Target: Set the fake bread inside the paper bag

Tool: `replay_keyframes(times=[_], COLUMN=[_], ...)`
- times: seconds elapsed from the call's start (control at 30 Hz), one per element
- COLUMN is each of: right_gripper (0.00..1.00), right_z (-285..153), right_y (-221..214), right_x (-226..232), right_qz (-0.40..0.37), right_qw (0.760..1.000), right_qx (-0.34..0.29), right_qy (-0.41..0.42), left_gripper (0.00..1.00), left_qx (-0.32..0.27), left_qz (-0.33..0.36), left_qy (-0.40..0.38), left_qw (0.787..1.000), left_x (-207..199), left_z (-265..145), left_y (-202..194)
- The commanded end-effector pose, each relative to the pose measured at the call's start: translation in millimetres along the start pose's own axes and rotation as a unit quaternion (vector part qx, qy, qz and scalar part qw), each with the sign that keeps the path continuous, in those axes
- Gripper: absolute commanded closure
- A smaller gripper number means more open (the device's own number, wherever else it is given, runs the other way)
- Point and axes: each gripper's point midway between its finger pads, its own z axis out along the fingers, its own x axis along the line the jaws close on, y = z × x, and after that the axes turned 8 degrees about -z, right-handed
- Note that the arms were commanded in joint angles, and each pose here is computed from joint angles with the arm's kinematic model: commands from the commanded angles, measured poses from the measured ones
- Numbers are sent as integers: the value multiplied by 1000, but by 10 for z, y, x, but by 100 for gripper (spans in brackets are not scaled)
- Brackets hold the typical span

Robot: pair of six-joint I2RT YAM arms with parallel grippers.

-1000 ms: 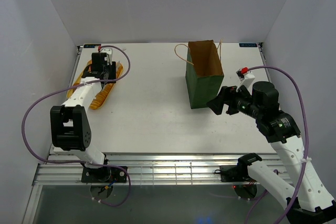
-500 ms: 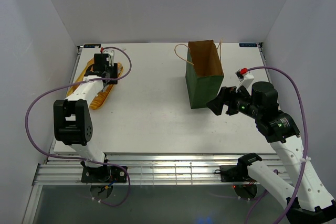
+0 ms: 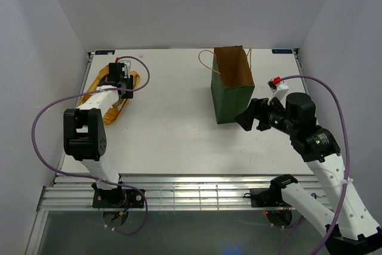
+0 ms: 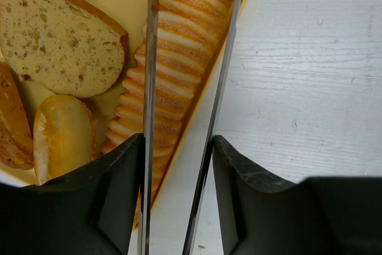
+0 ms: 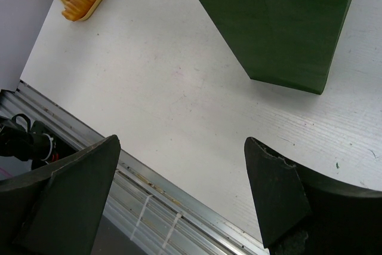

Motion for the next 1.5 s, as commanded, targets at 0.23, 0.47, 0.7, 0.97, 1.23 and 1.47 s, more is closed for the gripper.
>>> replay_keyframes(times=[0.23, 0.47, 0.7, 0.97, 1.23, 1.47], right_gripper=[10, 10, 10, 9, 9, 9], right_z=[-54, -96, -119, -179, -151, -98], right_y=[198, 243, 273, 433, 606, 822], right_x=[78, 100, 58, -41, -320, -542], right_qz=[-15, -7, -1, 9, 5, 1], right_qw=[999, 999, 999, 997, 990, 980], right_qx=[-31, -39, -39, -55, -54, -55], right_qy=[11, 11, -7, -48, -129, -193], left_gripper=[57, 63, 66, 69, 69, 68], left_qx=[-44, -90, -148, -213, -263, -326], left_qz=[-36, -51, -83, -114, -121, -126], left_qy=[-1, -1, -25, -90, -186, -315], left_qw=[998, 995, 985, 966, 939, 882], left_x=[35, 92, 89, 0, -204, -490], left_z=[-183, -519, -1041, -1791, -2530, -3409], left_y=[219, 449, 772, 1001, 1136, 1453])
